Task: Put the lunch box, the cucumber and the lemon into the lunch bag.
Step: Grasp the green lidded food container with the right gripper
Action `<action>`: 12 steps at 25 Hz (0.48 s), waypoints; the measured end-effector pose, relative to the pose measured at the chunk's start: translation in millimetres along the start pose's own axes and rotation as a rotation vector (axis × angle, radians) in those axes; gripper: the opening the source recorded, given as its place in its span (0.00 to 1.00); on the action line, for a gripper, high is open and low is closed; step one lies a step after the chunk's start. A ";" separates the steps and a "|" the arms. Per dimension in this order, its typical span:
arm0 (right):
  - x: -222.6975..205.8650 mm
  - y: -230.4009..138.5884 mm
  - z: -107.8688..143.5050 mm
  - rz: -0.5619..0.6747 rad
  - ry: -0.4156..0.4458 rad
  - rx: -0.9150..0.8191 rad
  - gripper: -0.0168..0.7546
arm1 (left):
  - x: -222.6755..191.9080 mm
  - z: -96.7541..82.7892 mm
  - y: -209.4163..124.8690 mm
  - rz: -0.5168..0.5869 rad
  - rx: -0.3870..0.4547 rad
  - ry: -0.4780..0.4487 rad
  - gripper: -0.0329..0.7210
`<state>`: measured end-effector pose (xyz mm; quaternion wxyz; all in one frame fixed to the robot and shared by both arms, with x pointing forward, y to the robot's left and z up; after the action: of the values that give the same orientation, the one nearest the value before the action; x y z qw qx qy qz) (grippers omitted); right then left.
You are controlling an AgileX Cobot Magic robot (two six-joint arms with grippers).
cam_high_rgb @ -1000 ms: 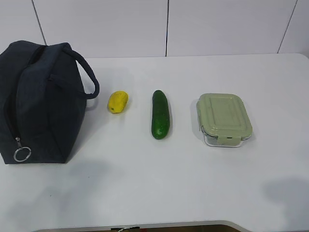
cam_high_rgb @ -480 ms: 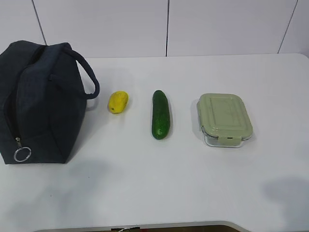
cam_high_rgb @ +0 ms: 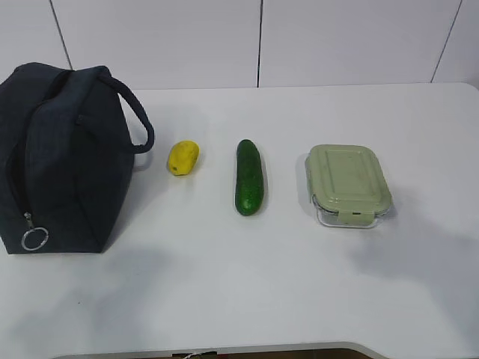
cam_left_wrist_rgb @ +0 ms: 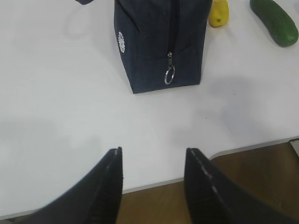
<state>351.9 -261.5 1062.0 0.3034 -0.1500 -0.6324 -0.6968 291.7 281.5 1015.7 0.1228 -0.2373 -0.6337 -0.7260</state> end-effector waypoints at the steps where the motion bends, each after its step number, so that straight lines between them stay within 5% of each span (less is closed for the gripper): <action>1: -2.3 9.5 1.7 0.005 0.011 0.004 0.69 | 0.0 0.0 0.0 0.000 0.000 0.000 0.46; 12: -52.3 88.6 46.2 0.083 0.348 -0.025 0.69 | 0.0 0.0 0.0 0.000 0.000 0.000 0.46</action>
<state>438.4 -205.9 1108.2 0.4348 -0.0570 -0.5548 -0.7070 291.7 281.5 1015.7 0.1228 -0.2373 -0.6337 -0.7260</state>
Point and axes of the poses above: a point on each arm's last joint axis where the gripper is mounted, x pointing back along that axis away from the gripper, z along the wrist's bending axis when the last joint is at zero, y = z × x, the point moved 7 cm from there along -x, pointing out along that axis toward the gripper, and after that the axes turned 6 degrees about -x, right-handed, at the moved point
